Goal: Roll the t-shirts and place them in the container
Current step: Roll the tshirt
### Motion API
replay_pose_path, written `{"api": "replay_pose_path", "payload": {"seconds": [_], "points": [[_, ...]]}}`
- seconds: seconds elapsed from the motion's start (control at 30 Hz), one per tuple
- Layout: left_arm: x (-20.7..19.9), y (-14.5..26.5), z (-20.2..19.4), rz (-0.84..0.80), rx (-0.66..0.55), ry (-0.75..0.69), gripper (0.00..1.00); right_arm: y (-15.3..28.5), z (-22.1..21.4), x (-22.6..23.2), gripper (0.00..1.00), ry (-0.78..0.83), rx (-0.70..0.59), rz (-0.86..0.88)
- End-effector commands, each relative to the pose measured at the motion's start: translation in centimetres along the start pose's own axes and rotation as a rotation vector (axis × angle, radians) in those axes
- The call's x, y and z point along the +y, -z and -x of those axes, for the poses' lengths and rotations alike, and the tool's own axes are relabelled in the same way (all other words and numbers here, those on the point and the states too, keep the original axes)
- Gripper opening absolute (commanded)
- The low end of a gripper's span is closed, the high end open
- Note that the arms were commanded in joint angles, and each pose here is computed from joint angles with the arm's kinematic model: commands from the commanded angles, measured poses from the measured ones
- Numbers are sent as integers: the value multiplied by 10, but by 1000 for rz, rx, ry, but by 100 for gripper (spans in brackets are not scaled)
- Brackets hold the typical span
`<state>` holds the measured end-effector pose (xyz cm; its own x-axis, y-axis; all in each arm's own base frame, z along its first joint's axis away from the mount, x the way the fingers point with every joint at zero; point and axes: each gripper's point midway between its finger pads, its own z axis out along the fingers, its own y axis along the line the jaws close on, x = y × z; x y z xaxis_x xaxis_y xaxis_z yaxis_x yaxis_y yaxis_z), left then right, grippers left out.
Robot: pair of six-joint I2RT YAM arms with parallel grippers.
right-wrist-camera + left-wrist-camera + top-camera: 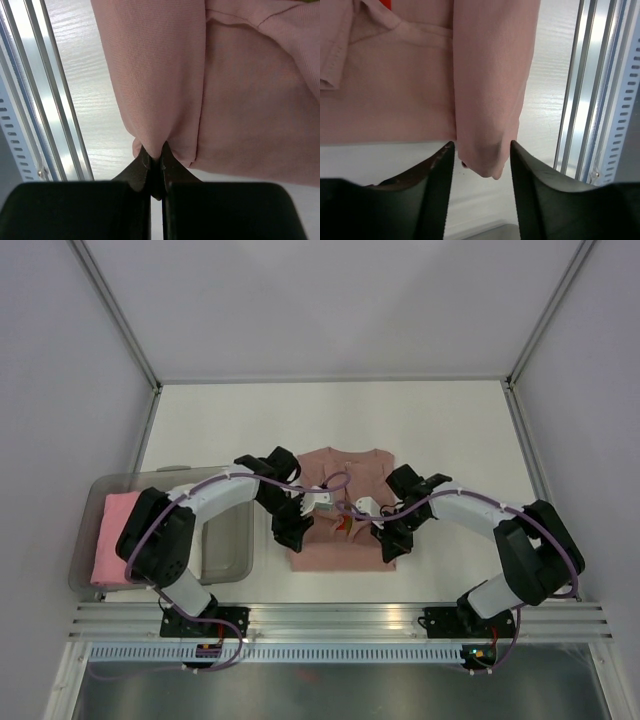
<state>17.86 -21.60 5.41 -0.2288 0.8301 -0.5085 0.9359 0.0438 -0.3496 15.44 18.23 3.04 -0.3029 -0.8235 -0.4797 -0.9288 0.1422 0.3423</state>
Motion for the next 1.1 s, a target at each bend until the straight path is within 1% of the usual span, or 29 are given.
{"api": "replay_pose_path", "payload": {"seconds": [0.0,0.03,0.2,0.27,0.3,0.33,0.37,0.4,0.43,0.47,0.5,0.53,0.57,0.6,0.63,0.67,0.73,0.83,0.87,0.97,1.03,1.07], "points": [[-11,26,48,-8,-168,-26,57,3,18,-4,0,1,-56,29],[-13,26,50,-14,-173,-8,61,2,19,-5,0,-5,-59,31],[-23,8,32,-53,-137,45,63,4,16,-16,1,-46,-67,-4],[-22,3,33,-44,-141,32,64,4,17,-24,0,-77,-73,-46],[-19,-1,25,-23,-115,51,64,5,14,-29,0,-86,-62,-74],[-11,-4,28,12,-122,31,63,5,12,-29,0,-88,-60,-78],[-6,-7,23,36,-109,45,61,7,13,-29,1,-85,-65,-83],[-1,-11,18,49,-89,58,58,7,14,-28,2,-82,-71,-82],[2,-13,17,56,-81,64,47,8,15,-28,3,-79,-76,-86],[9,-15,19,80,-84,69,38,10,17,-28,7,-77,-83,-96],[18,-17,14,119,-57,113,28,10,17,-29,9,-83,-83,-100],[25,-17,14,142,-47,120,12,12,17,-31,21,-90,-76,-115],[32,-17,13,174,-36,123,7,15,18,-34,28,-92,-79,-139],[36,-17,13,184,-32,120,3,17,19,-36,31,-106,-77,-160],[39,-16,15,188,-31,122,2,22,18,-41,34,-108,-67,-198],[39,-17,16,188,-35,120,2,31,24,-43,36,-101,-86,-239],[39,-18,17,175,-41,121,2,50,38,-48,37,-97,-115,-310],[41,-21,15,176,-32,126,2,81,56,-44,39,-76,-172,-393],[43,-23,13,175,-24,131,2,91,59,-40,43,-69,-187,-422],[47,-26,13,174,-16,135,2,100,59,-30,47,-55,-216,-440],[50,-25,15,179,-19,139,2,91,58,-20,46,-53,-252,-385],[50,-26,17,179,-20,137,2,90,72,-18,42,-58,-325,-371]]}}
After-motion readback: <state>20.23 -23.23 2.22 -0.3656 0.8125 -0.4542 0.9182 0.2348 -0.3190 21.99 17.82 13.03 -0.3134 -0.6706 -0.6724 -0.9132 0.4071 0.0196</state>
